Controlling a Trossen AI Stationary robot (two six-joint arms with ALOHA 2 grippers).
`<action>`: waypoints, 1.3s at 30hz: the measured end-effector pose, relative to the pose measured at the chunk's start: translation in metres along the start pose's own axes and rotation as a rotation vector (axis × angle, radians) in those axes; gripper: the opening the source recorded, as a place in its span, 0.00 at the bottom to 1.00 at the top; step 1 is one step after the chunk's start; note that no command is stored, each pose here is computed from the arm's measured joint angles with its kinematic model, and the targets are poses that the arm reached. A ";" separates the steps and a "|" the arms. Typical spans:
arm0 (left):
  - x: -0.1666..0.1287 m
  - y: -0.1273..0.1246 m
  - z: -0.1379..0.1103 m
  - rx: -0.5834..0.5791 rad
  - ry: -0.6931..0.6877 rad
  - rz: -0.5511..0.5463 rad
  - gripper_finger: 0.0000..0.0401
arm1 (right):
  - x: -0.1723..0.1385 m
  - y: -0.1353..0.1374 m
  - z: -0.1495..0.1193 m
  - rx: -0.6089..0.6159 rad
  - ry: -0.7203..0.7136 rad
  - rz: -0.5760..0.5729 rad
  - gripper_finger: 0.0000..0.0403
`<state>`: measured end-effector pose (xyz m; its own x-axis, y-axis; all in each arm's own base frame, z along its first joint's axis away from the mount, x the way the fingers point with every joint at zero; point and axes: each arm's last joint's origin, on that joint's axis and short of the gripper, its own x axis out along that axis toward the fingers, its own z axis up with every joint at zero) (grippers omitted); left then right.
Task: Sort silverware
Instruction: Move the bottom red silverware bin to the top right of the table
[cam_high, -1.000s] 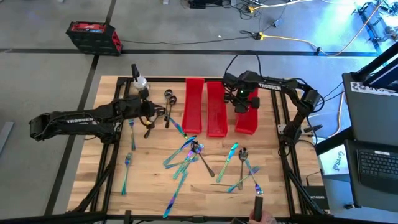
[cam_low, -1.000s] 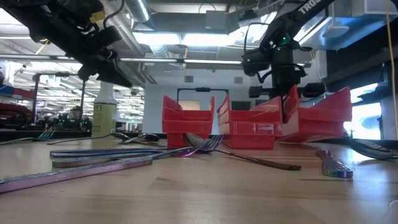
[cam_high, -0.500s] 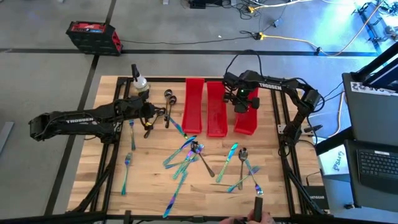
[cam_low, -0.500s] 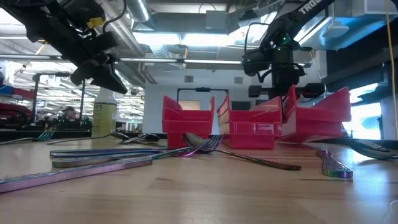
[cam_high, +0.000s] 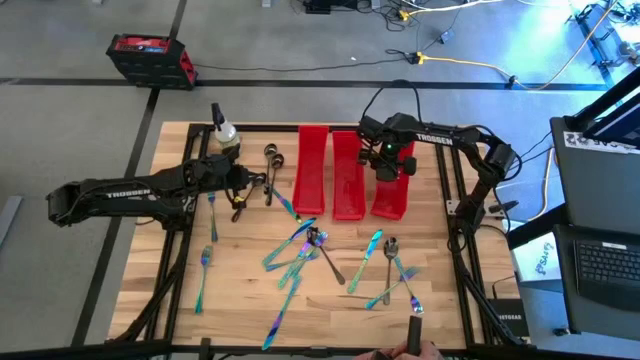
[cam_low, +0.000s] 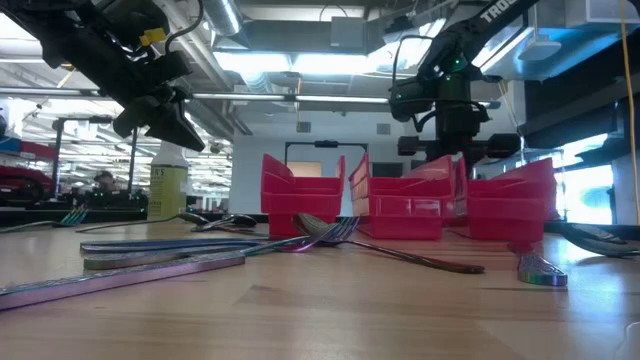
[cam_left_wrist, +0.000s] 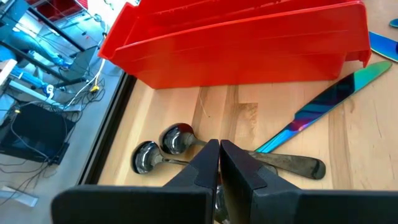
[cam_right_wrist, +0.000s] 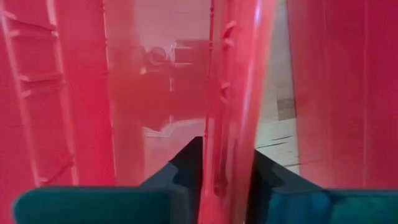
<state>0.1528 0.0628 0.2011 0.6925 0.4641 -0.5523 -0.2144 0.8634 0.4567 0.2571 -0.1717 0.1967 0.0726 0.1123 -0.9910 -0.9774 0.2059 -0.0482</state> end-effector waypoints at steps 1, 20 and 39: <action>0.000 0.000 0.000 0.000 0.000 0.000 0.00 | 0.000 0.000 0.000 0.003 0.000 0.000 0.21; 0.000 0.000 0.000 0.000 0.000 0.000 0.00 | -0.068 -0.002 0.007 0.267 0.128 -0.207 0.25; 0.000 0.000 0.000 0.000 0.000 -0.001 0.00 | -0.153 -0.027 0.010 1.447 -0.262 -0.697 0.25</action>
<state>0.1528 0.0627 0.2011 0.6929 0.4635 -0.5523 -0.2137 0.8636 0.4566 0.2743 -0.1849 0.3507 0.5745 -0.2669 -0.7738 0.2397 0.9588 -0.1527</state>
